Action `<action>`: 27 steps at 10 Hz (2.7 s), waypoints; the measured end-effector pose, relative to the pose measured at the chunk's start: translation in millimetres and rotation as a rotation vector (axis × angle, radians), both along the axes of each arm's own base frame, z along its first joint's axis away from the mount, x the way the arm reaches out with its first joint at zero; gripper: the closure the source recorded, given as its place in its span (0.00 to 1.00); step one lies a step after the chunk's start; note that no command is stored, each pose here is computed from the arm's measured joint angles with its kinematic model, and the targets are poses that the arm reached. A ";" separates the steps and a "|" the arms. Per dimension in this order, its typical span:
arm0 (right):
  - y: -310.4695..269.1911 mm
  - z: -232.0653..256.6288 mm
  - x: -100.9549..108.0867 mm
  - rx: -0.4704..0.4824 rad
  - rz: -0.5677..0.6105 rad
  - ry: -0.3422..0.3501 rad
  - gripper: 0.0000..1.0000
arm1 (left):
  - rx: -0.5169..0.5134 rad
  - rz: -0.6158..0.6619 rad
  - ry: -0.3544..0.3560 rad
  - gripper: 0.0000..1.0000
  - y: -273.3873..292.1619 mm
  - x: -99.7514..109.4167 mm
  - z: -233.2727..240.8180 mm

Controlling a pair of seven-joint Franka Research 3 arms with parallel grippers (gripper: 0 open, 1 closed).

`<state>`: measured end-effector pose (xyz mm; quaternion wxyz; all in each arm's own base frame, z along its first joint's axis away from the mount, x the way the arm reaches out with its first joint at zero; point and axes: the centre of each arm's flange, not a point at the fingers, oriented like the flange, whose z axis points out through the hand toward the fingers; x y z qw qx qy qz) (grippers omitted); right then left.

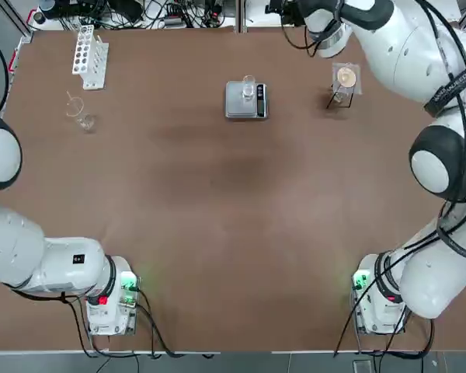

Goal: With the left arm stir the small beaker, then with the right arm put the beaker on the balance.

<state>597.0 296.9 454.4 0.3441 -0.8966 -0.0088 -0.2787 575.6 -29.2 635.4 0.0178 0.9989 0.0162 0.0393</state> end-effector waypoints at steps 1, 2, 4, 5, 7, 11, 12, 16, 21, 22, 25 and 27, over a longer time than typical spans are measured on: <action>-3.6 9.5 4.2 -0.017 0.029 0.018 0.00 | 0.000 0.000 0.000 0.00 0.0 0.0 0.0; -12.1 18.8 9.5 -0.040 0.062 0.047 0.00 | 0.000 0.000 0.000 0.00 0.1 0.0 0.1; -29.8 39.6 18.2 -0.099 0.120 0.109 0.00 | 0.000 0.000 0.000 0.00 0.0 0.0 0.1; -36.4 52.6 20.6 -0.138 0.130 0.151 0.00 | 0.000 0.000 0.000 0.00 -0.1 0.0 0.1; -46.4 76.9 20.2 -0.228 0.149 0.231 0.00 | 0.000 0.000 0.000 0.00 -0.1 0.0 0.2; -108.1 90.1 21.0 -0.481 0.126 0.380 0.00 | 0.000 0.000 -0.001 0.00 0.0 0.0 0.3; -122.8 93.4 20.0 -0.503 0.118 0.404 0.00 | 0.000 0.000 -0.001 0.00 0.0 0.0 0.3; -153.9 115.8 14.5 -0.553 0.082 0.435 0.00 | 0.000 0.000 -0.001 0.00 0.2 0.0 0.3; -179.1 182.2 -7.1 -0.602 0.019 0.520 0.00 | 0.000 0.001 -0.001 0.00 0.7 0.0 0.3; -196.4 192.5 -9.7 -0.595 0.005 0.527 0.00 | 0.000 0.001 -0.001 0.00 0.4 0.0 0.3; -233.4 212.6 -24.5 -0.594 -0.020 0.548 0.00 | 0.000 -0.002 -0.001 0.00 -1.1 0.0 0.6; -248.7 222.7 -35.2 -0.625 -0.042 0.547 0.00 | 0.000 -0.001 -0.002 0.00 -0.7 0.0 0.8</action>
